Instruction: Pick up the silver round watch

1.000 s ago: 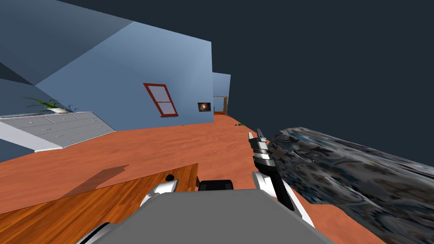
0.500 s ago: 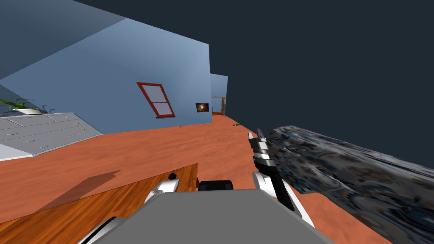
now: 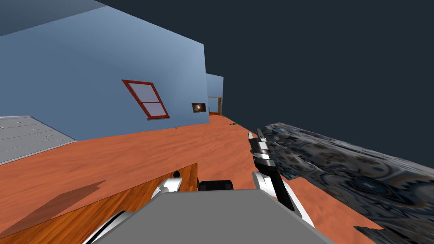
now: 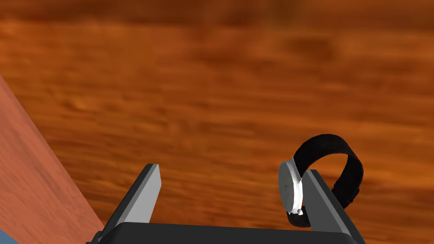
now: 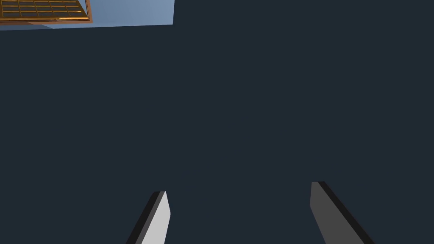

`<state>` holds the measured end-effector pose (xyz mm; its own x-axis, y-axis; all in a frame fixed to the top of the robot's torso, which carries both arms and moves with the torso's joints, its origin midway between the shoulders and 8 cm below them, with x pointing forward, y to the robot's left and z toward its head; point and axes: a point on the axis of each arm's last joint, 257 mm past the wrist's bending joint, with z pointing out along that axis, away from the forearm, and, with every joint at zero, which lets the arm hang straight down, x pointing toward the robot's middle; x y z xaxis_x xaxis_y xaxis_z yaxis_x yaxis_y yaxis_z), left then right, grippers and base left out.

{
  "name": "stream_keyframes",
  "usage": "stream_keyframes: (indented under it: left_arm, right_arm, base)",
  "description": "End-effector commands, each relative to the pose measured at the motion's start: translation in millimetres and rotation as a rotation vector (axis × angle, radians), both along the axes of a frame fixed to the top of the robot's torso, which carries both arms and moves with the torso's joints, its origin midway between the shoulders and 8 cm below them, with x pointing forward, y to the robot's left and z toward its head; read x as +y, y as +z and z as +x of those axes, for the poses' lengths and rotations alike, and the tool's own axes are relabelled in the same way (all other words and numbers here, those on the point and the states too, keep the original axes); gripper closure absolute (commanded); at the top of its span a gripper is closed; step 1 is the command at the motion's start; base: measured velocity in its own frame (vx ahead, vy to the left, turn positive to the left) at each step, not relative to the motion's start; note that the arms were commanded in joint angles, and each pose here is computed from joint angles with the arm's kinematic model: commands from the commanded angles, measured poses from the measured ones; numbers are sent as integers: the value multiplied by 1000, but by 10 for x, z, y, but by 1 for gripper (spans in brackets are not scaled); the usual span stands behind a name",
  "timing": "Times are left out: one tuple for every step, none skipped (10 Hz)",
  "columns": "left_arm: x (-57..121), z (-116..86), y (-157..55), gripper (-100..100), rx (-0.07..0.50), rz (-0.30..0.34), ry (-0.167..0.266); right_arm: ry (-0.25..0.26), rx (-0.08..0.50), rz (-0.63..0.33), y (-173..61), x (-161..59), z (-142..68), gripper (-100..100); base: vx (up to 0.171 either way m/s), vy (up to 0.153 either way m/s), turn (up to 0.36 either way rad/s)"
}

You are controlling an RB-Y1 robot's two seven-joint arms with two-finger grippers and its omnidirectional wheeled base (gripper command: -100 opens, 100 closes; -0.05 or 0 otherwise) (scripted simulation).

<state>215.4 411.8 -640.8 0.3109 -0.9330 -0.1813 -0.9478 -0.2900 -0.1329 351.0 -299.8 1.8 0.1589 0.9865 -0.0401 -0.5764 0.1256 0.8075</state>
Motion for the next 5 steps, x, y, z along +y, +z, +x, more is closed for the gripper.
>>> stream_keyframes:
  left_arm:
    - [0,3,1,-100,-3,0,13]
    - [0,3,1,-100,-3,0,13]
    - [0,3,1,-100,-3,0,13]
    - [0,3,1,-100,-3,0,13]
    - [0,3,1,-100,-3,0,13]
  right_arm:
    - [0,0,0,0,0,0,0]
    - [0,0,0,0,0,0,0]
    - [0,0,0,0,0,0,0]
    - [0,0,0,0,0,0,0]
    - [0,0,0,0,0,0,0]
  base:
    - [-3,3,-10]
    - [0,0,0]
    - [-5,5,-15]
    - [16,-16,52]
    - [-6,6,-21]
